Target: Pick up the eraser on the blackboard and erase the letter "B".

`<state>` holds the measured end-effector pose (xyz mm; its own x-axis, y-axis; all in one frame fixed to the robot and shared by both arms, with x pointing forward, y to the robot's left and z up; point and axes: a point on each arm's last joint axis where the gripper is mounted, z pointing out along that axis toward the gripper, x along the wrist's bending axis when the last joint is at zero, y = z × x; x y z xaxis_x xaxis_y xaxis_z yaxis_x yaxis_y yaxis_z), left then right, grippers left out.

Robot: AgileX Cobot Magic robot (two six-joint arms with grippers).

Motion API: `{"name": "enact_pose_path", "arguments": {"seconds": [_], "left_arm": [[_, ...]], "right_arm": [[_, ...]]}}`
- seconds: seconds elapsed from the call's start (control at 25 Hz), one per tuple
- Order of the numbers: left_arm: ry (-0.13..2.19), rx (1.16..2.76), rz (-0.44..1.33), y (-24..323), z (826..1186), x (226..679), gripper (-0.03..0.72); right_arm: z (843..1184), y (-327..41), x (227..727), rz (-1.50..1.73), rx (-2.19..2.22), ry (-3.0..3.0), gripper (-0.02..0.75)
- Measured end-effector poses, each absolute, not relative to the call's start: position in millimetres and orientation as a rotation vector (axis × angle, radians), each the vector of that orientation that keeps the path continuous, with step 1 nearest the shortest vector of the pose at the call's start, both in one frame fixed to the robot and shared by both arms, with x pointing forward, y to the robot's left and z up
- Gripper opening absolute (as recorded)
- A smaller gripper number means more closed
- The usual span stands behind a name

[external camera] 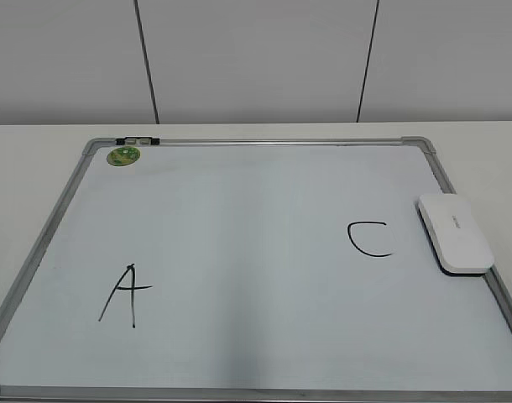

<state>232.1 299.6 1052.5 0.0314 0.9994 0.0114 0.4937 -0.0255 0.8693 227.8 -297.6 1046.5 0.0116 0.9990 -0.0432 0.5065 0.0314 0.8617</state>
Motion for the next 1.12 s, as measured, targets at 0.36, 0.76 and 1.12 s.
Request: {"name": "enact_pose_path", "arguments": {"seconds": [0.36, 0.76, 1.12], "left_arm": [[1.547, 1.607, 0.912, 299.6, 1052.5, 232.1, 0.372], [1.547, 1.607, 0.912, 299.6, 1052.5, 232.1, 0.356], [1.547, 1.607, 0.912, 299.6, 1052.5, 232.1, 0.345]], "right_arm": [[1046.5, -297.6, 227.8, 0.863, 1.566, 1.587, 0.591], [1046.5, -297.6, 227.8, 0.863, 1.566, 1.587, 0.591], [1046.5, -297.6, 227.8, 0.863, 1.566, 1.587, 0.591]]}}
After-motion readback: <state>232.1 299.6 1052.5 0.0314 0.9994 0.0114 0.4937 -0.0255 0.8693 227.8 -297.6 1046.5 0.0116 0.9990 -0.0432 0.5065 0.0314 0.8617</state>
